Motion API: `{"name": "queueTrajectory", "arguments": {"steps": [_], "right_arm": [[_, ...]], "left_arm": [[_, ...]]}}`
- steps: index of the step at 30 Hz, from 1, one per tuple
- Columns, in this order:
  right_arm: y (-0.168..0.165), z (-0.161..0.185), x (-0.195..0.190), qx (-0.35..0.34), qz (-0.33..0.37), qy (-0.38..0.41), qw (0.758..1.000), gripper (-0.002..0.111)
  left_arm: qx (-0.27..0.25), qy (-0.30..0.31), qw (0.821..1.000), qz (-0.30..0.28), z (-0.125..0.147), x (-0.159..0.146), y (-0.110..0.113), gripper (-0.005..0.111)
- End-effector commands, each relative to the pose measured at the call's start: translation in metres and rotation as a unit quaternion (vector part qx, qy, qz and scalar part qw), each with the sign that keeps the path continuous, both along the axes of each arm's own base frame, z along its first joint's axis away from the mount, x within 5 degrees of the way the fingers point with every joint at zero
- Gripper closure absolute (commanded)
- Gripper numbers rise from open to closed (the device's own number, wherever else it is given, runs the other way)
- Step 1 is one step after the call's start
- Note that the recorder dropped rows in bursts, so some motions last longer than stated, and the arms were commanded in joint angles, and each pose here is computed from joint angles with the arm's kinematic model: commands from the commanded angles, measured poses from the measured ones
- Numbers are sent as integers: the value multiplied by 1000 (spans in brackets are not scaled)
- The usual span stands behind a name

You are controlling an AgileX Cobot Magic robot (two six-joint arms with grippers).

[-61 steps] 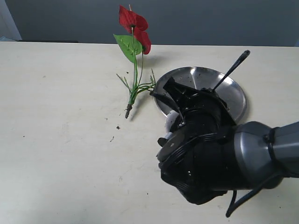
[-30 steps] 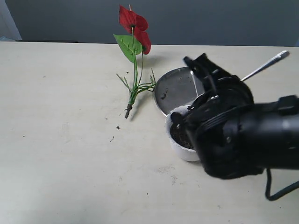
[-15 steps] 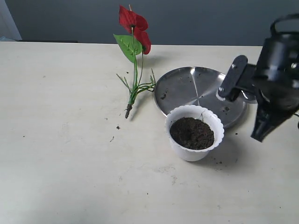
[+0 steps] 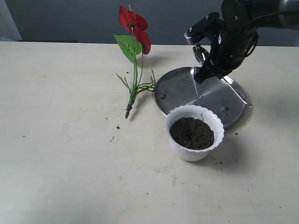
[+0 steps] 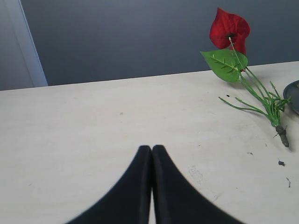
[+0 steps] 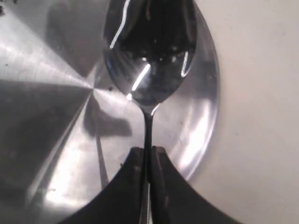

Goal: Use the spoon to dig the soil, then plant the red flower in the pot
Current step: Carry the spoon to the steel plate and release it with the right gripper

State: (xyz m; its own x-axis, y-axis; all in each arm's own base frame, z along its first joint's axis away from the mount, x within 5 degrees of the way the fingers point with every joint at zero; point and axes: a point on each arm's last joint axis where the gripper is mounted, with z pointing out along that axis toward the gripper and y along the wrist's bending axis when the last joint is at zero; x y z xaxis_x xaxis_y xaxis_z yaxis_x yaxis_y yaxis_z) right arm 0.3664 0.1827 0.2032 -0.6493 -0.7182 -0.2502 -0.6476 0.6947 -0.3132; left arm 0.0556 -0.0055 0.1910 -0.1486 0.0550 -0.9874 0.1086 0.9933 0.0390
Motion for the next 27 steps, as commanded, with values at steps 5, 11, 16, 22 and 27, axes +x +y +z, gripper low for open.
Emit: {"name": "queueTrajectory", "arguments": {"steps": [5, 11, 16, 22, 27], "right_arm": [[18, -58, 36, -22, 5, 37, 999, 109], [20, -80, 40, -30, 8, 52, 998, 109], [22, -84, 42, -24, 13, 45, 999, 108], [22, -84, 43, -21, 14, 41, 999, 89], [21, -80, 44, -34, 14, 42, 998, 86]], "left_arm": [[-3, -5, 1000, -1, 1, 0, 0, 106], [-3, -5, 1000, -1, 1, 0, 0, 106], [-3, -5, 1000, -1, 1, 0, 0, 106], [-3, -5, 1000, -1, 1, 0, 0, 106], [-3, -5, 1000, -1, 1, 0, 0, 106]]}}
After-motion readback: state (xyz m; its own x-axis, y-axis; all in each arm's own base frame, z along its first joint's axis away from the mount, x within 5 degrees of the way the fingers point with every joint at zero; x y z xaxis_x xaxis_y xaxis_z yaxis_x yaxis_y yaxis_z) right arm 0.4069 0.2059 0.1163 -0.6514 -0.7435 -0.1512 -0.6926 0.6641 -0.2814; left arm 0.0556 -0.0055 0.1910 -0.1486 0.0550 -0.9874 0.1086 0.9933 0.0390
